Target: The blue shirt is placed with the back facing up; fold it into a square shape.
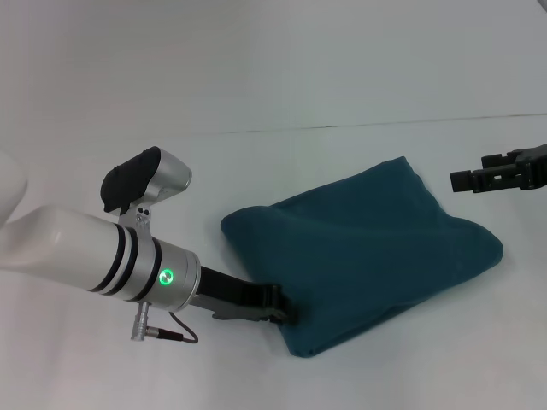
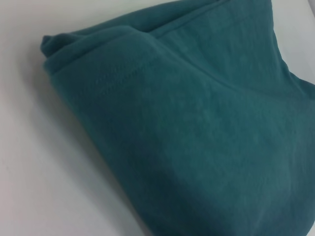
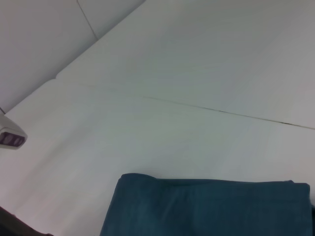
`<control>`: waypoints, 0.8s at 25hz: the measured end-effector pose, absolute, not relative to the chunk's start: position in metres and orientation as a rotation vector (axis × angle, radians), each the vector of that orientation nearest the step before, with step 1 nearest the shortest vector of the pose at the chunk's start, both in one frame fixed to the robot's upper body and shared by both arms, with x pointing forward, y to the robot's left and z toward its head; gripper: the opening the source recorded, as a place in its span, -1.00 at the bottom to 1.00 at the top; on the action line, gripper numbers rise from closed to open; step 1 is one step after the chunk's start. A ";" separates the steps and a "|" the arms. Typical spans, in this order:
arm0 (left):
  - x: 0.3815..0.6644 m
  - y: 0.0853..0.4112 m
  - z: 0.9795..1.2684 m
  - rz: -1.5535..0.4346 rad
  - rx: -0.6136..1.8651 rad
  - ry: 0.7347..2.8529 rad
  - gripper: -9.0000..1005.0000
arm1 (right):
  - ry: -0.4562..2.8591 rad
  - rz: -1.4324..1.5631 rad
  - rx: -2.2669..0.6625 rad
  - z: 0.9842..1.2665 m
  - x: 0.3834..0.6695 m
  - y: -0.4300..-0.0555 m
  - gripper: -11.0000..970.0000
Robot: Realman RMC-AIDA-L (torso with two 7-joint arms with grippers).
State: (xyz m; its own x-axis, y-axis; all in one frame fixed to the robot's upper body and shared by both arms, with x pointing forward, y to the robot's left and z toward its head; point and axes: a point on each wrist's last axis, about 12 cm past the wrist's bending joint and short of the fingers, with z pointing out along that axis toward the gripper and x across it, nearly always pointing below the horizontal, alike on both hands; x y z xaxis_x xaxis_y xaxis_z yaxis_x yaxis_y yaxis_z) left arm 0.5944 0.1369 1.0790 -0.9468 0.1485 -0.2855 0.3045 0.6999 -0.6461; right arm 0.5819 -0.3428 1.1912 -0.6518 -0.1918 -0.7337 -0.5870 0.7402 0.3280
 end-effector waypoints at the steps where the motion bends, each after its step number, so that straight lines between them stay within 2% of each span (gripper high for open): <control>1: 0.594 0.137 1.079 -1.082 0.363 2.697 -0.42 | 2.237 0.728 -0.583 1.191 0.582 -0.343 0.92; 3: 0.594 0.138 1.078 -1.088 0.355 2.695 -0.82 | 2.236 0.728 -0.581 1.191 0.582 -0.343 0.92; 13: 0.591 0.142 1.080 -1.125 0.402 2.678 -0.94 | 2.232 0.727 -0.566 1.191 0.581 -0.346 0.92; 20: 0.598 0.175 1.090 -1.086 0.409 2.665 -0.95 | 2.215 0.732 -0.559 1.191 0.579 -0.348 0.92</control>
